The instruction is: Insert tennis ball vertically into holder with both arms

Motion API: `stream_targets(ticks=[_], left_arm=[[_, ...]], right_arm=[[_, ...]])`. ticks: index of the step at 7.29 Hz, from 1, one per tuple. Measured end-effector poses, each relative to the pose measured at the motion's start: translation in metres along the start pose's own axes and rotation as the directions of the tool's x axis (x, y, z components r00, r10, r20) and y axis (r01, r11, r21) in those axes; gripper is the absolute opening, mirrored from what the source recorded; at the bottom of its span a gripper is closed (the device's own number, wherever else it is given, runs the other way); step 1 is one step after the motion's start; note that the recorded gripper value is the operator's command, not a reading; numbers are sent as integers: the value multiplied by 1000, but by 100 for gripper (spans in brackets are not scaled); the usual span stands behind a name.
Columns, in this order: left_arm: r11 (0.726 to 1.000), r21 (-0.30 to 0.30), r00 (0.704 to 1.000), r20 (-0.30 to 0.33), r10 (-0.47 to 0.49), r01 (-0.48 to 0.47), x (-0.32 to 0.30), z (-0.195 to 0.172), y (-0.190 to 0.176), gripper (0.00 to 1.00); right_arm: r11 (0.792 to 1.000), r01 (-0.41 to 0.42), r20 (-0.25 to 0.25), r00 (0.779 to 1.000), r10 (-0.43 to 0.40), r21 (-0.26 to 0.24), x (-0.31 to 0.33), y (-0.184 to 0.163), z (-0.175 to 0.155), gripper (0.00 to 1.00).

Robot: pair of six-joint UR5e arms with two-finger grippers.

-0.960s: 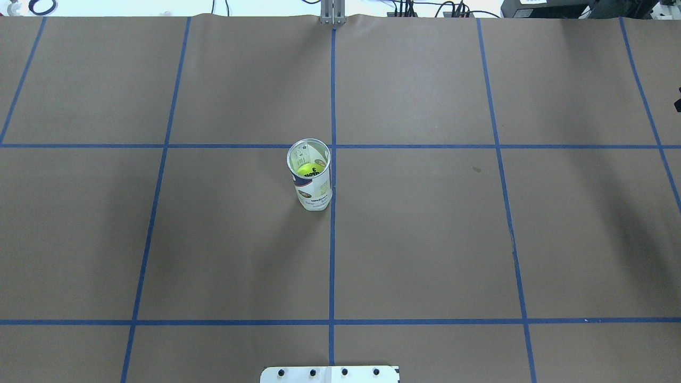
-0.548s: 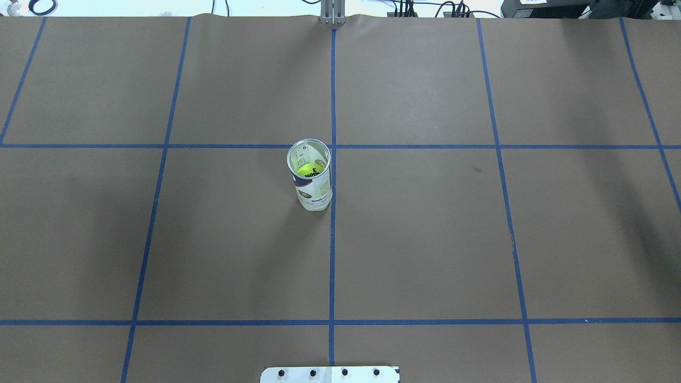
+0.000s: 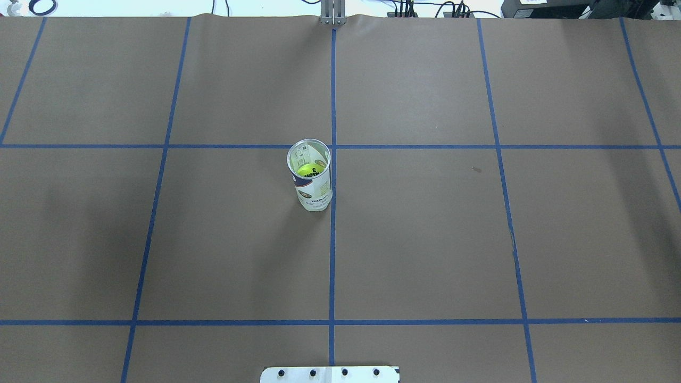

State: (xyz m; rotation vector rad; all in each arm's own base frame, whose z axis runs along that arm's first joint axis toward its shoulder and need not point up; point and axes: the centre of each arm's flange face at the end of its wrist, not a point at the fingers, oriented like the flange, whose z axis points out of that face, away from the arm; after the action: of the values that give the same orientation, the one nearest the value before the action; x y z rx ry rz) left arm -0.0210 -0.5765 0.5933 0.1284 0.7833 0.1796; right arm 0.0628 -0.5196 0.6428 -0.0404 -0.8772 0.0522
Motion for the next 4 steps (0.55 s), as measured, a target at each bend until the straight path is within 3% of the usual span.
stream_targets(ticks=[2,4], left_arm=[[1000,9,1000,-1,-22,22,-9,-7,15,99],[997,19,997,5,-79,79,-29,-23,32,100]], right_arm=[[1000,-25,16,1000,25,5,15,15,-1,99],[999,-30,-25,999,30,20,23,17,-9,99]])
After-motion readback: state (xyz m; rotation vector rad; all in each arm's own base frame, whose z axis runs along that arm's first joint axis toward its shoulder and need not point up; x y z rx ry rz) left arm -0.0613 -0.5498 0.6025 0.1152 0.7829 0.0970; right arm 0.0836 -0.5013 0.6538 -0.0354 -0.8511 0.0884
